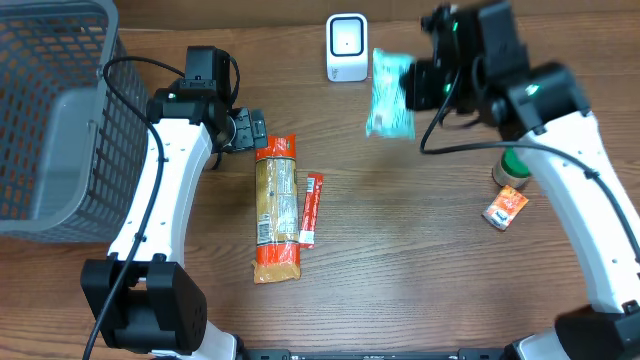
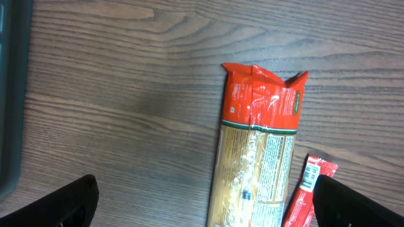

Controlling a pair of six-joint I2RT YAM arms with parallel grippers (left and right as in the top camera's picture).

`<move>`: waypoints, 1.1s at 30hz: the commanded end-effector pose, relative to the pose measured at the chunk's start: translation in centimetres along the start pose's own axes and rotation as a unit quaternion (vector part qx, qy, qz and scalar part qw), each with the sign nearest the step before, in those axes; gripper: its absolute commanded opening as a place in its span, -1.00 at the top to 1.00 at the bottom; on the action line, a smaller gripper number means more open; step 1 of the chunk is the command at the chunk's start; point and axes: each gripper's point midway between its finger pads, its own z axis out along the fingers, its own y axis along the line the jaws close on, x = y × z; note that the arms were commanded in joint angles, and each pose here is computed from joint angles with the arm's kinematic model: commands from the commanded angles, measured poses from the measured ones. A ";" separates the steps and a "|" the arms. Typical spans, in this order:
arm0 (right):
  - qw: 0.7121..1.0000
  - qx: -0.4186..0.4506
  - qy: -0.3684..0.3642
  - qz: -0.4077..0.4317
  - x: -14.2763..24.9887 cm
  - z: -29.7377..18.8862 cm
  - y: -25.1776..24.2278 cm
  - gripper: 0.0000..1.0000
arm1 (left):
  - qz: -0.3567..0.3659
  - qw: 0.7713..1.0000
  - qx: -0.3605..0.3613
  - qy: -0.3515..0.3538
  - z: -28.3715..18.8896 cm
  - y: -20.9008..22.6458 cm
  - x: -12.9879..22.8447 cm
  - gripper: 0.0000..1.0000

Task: Scan the item barcode
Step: 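Lift the mint-green packet and carry it toward the white scanner, then hold the mint-green packet in front of the white scanner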

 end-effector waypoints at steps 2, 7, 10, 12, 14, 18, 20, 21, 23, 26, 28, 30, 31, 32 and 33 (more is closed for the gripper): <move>0.994 0.053 -0.052 -0.085 -4.6 -1.4 0.0 0.93 | 0.001 1.000 0.000 -0.014 -0.8 0.1 -0.6 -1.00; 0.963 0.106 -0.098 -0.228 -7.2 -1.0 0.5 0.93 | 0.001 1.000 0.000 -0.014 -0.8 0.1 -0.6 -0.99; 0.939 0.151 -0.123 -0.285 -8.9 -0.6 0.6 0.93 | 0.001 1.000 0.000 -0.014 -0.8 0.1 -0.6 -0.99; 0.912 0.200 -0.151 -0.324 -10.6 -0.2 0.9 0.93 | 0.001 1.000 0.000 -0.014 -0.8 0.1 -0.6 -1.00; 0.895 0.221 -0.159 -0.352 -11.3 0.6 1.4 0.93 | 0.001 1.000 0.000 -0.014 -0.8 0.1 -0.6 -1.00; 0.867 0.265 -0.184 -0.379 -12.9 2.9 2.1 0.93 | 0.001 1.000 0.000 -0.014 -0.8 0.1 -0.6 -0.99; 0.854 0.281 -0.191 -0.394 -13.4 4.4 2.4 0.93 | 0.001 1.000 0.000 -0.014 -0.8 0.1 -0.6 -1.00; 0.848 0.290 -0.194 -0.400 -13.6 5.4 2.4 0.93 | 0.001 1.000 0.000 -0.014 -0.8 0.1 -0.6 -0.99; 0.836 0.306 -0.200 -0.409 -13.9 7.1 2.5 0.93 | 0.001 1.000 0.000 -0.014 -0.8 0.1 -0.6 -0.99; 0.819 0.331 -0.215 -0.417 -14.6 9.5 2.1 0.93 | 0.001 1.000 0.000 -0.014 -0.8 0.1 -0.6 -1.00; 0.809 0.345 -0.225 -0.419 -15.0 10.7 1.9 0.93 | 0.001 1.000 0.000 -0.014 -0.8 0.1 -0.6 -0.99; 0.801 0.351 -0.234 -0.424 -15.2 12.1 1.8 0.93 | 0.001 1.000 0.000 -0.014 -0.8 0.1 -0.6 -1.00; 0.799 0.355 -0.240 -0.422 -15.3 12.6 1.7 0.93 | 0.001 1.000 0.000 -0.014 -0.8 0.1 -0.6 -1.00; 0.795 0.360 -0.246 -0.422 -15.4 13.1 1.6 0.93 | 0.001 1.000 0.000 -0.014 -0.8 0.1 -0.6 -0.99; 0.791 0.363 -0.250 -0.424 -15.4 13.7 1.5 0.93 | 0.001 1.000 0.000 -0.014 -0.8 0.1 -0.6 -0.99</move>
